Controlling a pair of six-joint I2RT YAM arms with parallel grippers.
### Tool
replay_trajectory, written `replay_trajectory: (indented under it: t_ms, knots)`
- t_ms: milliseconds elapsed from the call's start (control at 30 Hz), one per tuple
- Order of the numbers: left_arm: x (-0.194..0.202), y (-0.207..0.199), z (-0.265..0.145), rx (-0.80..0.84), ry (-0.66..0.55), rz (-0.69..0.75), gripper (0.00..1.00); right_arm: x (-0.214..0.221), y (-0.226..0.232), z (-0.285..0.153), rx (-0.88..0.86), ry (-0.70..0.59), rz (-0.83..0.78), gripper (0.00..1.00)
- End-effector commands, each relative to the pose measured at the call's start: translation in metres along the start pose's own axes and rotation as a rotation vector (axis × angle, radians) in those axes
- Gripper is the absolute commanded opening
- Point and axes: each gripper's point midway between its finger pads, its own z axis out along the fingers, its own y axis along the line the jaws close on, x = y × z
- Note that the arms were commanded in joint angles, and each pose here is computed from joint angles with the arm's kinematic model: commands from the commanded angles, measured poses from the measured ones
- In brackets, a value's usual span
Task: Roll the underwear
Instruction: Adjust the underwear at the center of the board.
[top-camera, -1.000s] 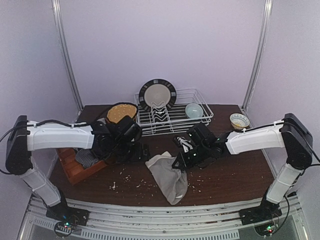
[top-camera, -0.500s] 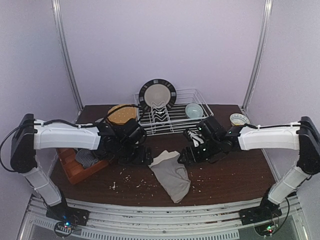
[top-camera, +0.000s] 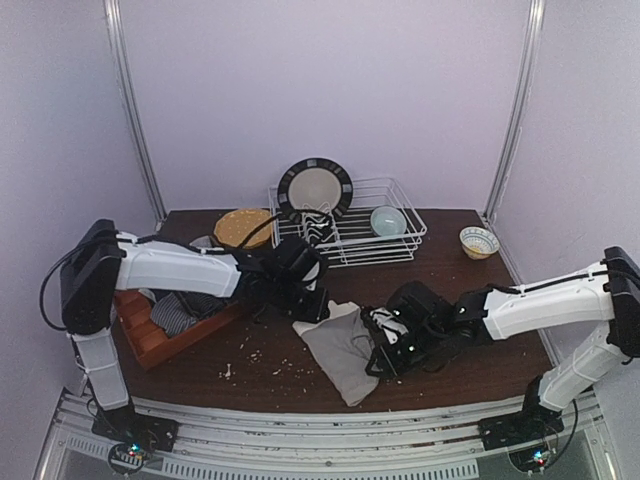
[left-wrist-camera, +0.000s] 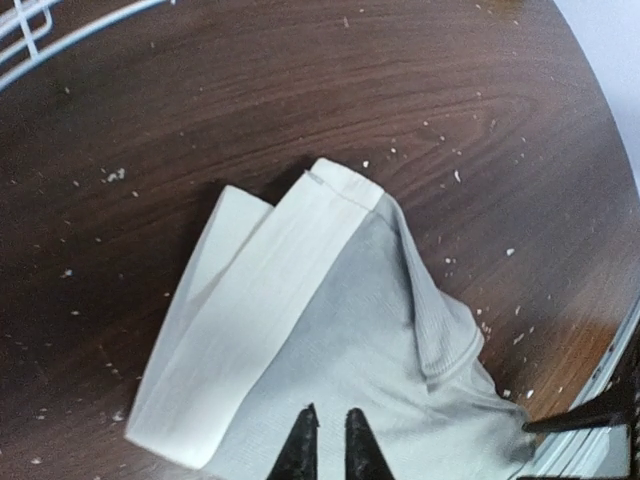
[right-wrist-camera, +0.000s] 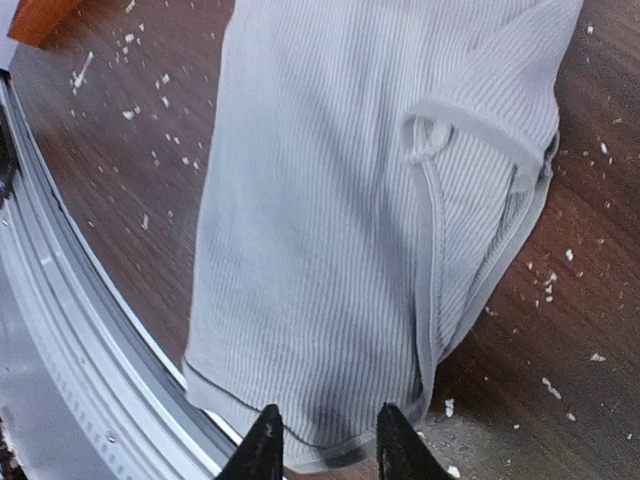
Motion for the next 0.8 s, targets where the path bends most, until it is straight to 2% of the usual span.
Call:
replay_trajectory:
  t_ms: [0, 167, 300, 367, 433, 500, 567, 700, 767]
  knots:
    - [-0.001, 0.003, 0.024, -0.003, 0.019, -0.01, 0.0, 0.014, -0.008, 0.006, 0.033, -0.011, 0.014, 0.26]
    - [0.015, 0.04, 0.042, -0.089, 0.049, -0.087, 0.0, 0.047, -0.038, 0.014, 0.131, 0.052, 0.043, 0.2]
    - [0.026, 0.054, 0.043, -0.136, 0.064, -0.086, 0.0, 0.044, -0.038, 0.003, 0.137, 0.026, 0.028, 0.2]
    - [0.023, 0.052, 0.034, -0.134, 0.051, -0.077, 0.0, 0.03, -0.029, -0.011, 0.121, -0.02, 0.014, 0.28]
    - [0.017, 0.048, 0.023, -0.119, 0.028, -0.063, 0.0, 0.008, -0.023, -0.027, 0.122, -0.091, 0.004, 0.45]
    - [0.009, 0.04, 0.011, -0.097, 0.006, -0.046, 0.0, -0.017, -0.02, -0.039, 0.115, -0.152, 0.022, 0.57]
    - [0.001, 0.032, -0.002, -0.076, -0.012, -0.028, 0.13, -0.045, -0.023, -0.044, 0.093, -0.204, 0.081, 0.62]
    - [-0.007, 0.025, -0.024, -0.057, -0.043, -0.018, 0.42, -0.089, -0.036, -0.03, 0.006, -0.238, 0.229, 0.63]
    - [-0.006, 0.027, -0.035, -0.063, -0.055, -0.025, 0.47, -0.108, -0.043, -0.02, -0.04, -0.233, 0.296, 0.62]
